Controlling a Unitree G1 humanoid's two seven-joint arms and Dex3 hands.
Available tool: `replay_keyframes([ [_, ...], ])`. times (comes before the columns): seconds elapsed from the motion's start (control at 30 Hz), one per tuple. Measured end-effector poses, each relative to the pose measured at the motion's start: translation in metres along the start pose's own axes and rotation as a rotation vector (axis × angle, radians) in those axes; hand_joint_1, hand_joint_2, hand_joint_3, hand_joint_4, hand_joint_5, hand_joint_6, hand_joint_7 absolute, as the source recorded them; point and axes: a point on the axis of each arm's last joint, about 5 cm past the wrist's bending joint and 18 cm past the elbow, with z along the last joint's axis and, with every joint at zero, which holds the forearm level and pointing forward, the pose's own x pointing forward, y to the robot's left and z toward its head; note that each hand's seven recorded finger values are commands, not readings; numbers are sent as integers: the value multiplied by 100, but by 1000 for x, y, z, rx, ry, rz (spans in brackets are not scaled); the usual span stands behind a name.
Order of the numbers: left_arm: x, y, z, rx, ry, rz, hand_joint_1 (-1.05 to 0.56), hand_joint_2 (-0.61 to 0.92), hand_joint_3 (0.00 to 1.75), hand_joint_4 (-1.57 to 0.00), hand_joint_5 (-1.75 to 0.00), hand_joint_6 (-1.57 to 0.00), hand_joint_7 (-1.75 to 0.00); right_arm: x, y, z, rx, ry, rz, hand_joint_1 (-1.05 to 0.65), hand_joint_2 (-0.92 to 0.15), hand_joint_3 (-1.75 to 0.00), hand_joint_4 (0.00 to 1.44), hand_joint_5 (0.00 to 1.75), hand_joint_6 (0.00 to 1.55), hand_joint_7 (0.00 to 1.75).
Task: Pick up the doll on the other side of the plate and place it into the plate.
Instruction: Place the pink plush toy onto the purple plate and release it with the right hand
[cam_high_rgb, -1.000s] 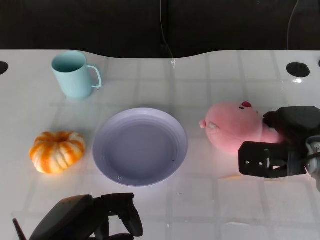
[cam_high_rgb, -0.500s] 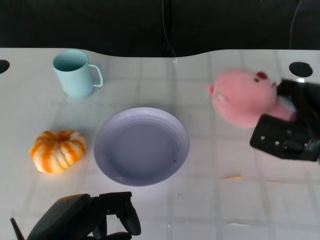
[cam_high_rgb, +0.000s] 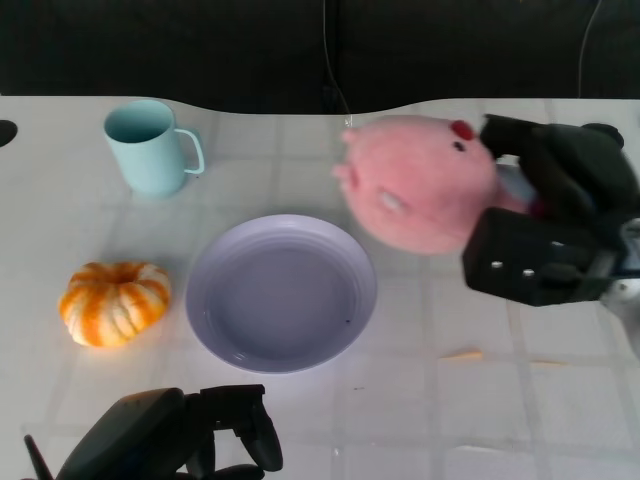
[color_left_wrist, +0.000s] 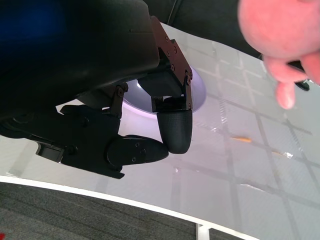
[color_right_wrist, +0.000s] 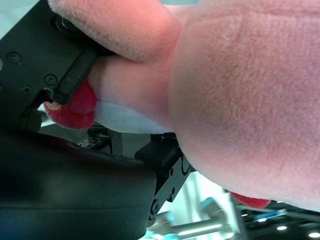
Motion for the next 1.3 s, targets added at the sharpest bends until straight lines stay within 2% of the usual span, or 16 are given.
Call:
replay_keyframes([
  [0.13,1,-1,-1,1,2,-5,-29,85,46,-64,-164,-67,-124,14,1,24,30,-83,-4,-26,-45,-112,88,175,74,159],
  [0.2,1,-2,0,3,2,-6,-30,86,46,-64,-165,-67,-124,22,5,40,40,-133,12,-26,-47,-103,86,175,75,154],
  [0.27,1,-3,0,-1,2,-2,-30,86,46,-64,-165,-67,-125,28,11,55,53,-171,36,-26,-51,-93,87,175,74,157],
  [0.37,0,-5,0,-11,6,3,-30,85,45,-64,-164,-66,-126,35,24,71,53,-213,89,-28,-56,-86,89,175,69,170],
  [0.6,0,-10,2,-25,-3,2,-29,85,45,-65,-164,-66,-128,42,48,90,23,-258,189,-27,-58,-81,86,175,63,172],
  [0.83,-1,-13,4,-15,-5,12,-29,85,48,-65,-163,-66,-130,44,66,101,-21,-265,270,-24,-62,-68,85,175,75,142],
  [0.87,-1,-13,4,-14,-4,11,-29,85,49,-65,-163,-66,-130,43,68,101,-21,-264,277,-25,-65,-59,85,170,78,124],
  [0.9,-1,-14,4,-14,-4,10,-29,85,50,-65,-162,-66,-130,43,70,101,-21,-261,284,-26,-75,-40,84,159,82,91],
  [0.97,-1,-14,6,-15,-9,9,-28,84,52,-66,-161,-66,-130,42,71,102,-15,-260,300,-27,-87,-18,83,144,86,46],
  [1.0,-1,-14,6,-15,-11,10,-28,83,54,-66,-161,-66,-130,43,70,102,-11,-258,311,-30,-90,-13,74,126,82,25],
  [1.07,-1,-14,7,-11,-13,10,-29,82,56,-66,-160,-66,-130,43,70,102,-6,-254,348,-36,-92,-13,59,92,69,8],
  [1.1,-1,-14,7,-8,-11,11,-28,82,57,-67,-160,-66,-130,43,68,102,-12,-250,376,-48,-92,-17,44,62,51,3],
  [1.13,0,-14,7,-7,-10,11,-28,81,58,-67,-161,-66,-130,43,66,102,-24,-244,404,-55,-92,-19,39,46,42,2],
  [1.2,-1,-14,7,-7,-9,11,-28,80,59,-67,-161,-66,-131,44,61,101,-54,-235,443,-67,-92,-20,31,29,29,0],
  [1.3,-1,-14,8,-7,-7,12,-28,79,61,-66,-161,-66,-131,46,52,102,-102,-237,457,-82,-92,-23,19,19,16,0],
])
